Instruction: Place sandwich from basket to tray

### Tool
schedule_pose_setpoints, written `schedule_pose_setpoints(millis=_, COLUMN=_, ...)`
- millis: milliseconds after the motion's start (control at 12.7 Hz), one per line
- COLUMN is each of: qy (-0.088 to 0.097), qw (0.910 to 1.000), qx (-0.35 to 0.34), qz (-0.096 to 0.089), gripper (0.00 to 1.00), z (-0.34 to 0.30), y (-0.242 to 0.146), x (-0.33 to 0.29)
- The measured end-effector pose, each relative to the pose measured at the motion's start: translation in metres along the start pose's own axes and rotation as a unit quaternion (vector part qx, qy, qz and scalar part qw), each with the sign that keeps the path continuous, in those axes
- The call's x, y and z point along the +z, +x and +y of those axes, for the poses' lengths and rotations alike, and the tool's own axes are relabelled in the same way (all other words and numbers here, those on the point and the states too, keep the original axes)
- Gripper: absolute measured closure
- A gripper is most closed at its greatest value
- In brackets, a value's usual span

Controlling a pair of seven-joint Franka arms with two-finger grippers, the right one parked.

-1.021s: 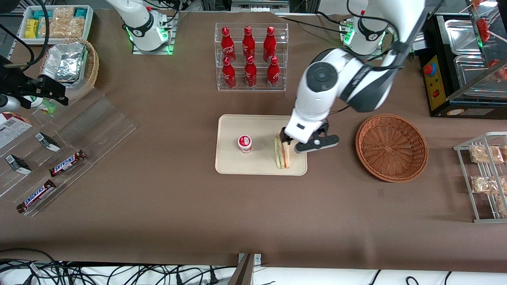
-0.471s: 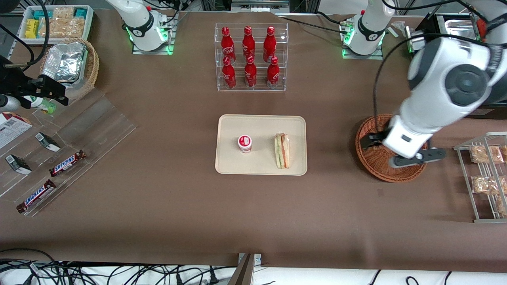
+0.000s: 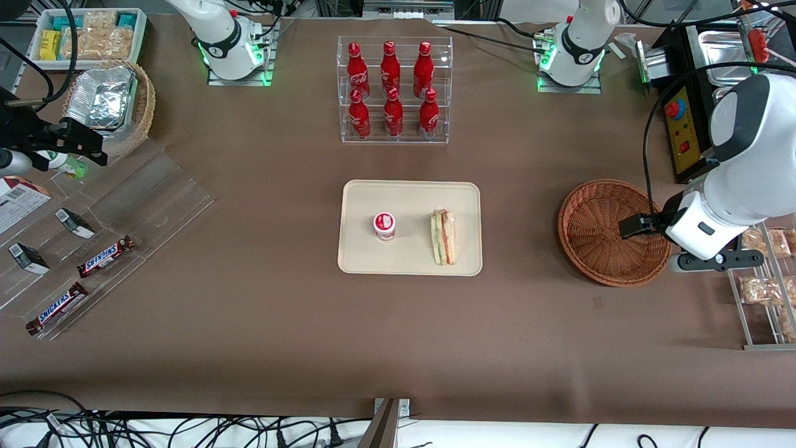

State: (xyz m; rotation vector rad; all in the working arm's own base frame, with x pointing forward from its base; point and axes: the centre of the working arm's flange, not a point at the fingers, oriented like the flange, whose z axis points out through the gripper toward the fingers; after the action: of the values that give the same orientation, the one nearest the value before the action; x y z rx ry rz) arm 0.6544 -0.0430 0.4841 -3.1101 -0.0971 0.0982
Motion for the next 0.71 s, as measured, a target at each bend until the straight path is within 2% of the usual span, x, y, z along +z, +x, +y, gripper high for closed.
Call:
schedule_pose_setpoints(millis=157, qy=-0.002, qw=0.9998, qx=0.021, qz=-0.002, gripper=0.00, z=-0.020, y=0.002, x=0.001)
schedule_pose_setpoints(millis=471, qy=-0.027, qw=0.9983, qx=0.050, qz=-0.012, gripper=0.00, z=-0.073, y=0.007, x=0.011)
schedule_pose_setpoints(millis=707, qy=-0.031, qw=0.9971, qx=0.059, qz=-0.038, gripper=0.00, z=-0.078, y=0.008, x=0.026)
